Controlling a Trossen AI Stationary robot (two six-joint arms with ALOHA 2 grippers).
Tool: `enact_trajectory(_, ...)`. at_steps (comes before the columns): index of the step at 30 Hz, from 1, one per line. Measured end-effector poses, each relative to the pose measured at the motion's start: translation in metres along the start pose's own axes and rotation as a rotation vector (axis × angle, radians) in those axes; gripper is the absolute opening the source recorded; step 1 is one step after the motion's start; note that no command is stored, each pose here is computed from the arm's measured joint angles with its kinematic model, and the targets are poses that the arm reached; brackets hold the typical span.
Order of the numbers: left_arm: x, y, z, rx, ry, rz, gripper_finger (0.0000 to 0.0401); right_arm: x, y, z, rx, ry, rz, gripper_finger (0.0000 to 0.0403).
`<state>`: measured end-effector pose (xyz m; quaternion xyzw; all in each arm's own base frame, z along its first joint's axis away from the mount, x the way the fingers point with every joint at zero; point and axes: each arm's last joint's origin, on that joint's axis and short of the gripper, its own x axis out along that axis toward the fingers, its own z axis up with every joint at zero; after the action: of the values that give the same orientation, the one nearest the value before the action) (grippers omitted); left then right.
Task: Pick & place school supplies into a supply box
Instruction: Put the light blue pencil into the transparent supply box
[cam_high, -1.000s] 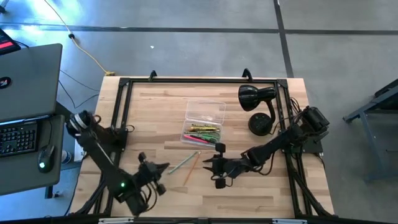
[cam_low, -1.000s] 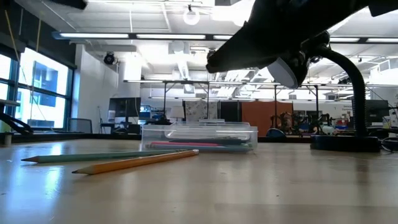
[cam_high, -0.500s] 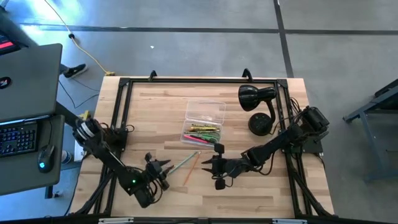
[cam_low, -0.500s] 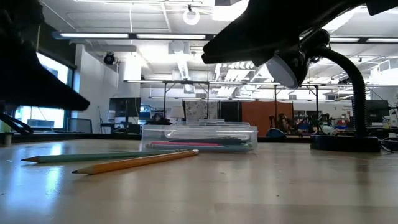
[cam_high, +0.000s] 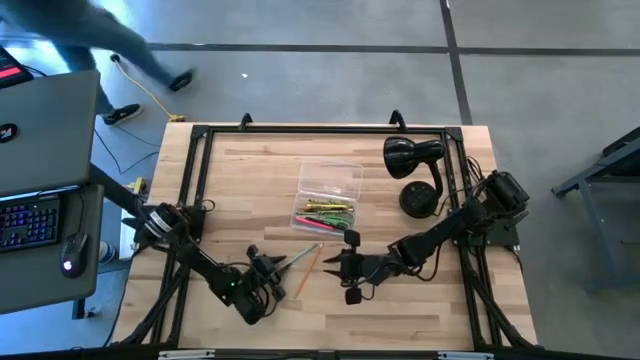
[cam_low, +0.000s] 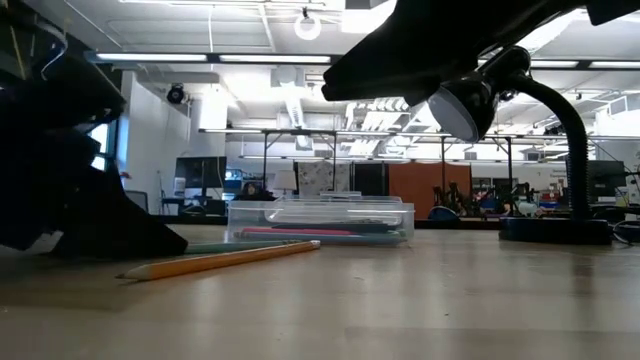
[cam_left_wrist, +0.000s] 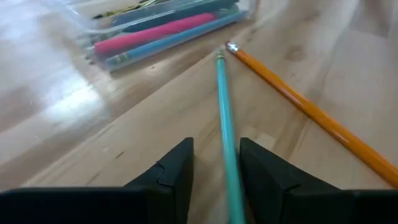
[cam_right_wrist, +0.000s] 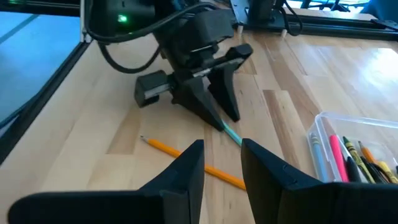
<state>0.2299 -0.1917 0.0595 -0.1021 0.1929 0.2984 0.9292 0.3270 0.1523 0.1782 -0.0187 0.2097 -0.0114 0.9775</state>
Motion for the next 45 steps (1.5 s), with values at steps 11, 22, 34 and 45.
enact_trajectory(11,0.010,0.002,-0.012,-0.040,-0.008,0.021,0.0154,0.000,0.000,-0.001,-0.023,0.008,0.002,0.0085)
enact_trajectory(22,0.010,-0.002,-0.008,-0.046,-0.018,0.005,0.0028,0.000,0.000,-0.001,-0.021,0.006,-0.005,0.0085)
enact_trajectory(34,-0.017,-0.003,0.091,0.139,-0.040,-0.107,0.0029,-0.019,0.032,-0.015,0.089,0.065,0.018,0.0085)
enact_trajectory(45,0.063,0.051,0.169,0.314,0.102,-0.187,0.0034,-0.037,0.056,-0.020,0.137,0.016,-0.021,0.0085)
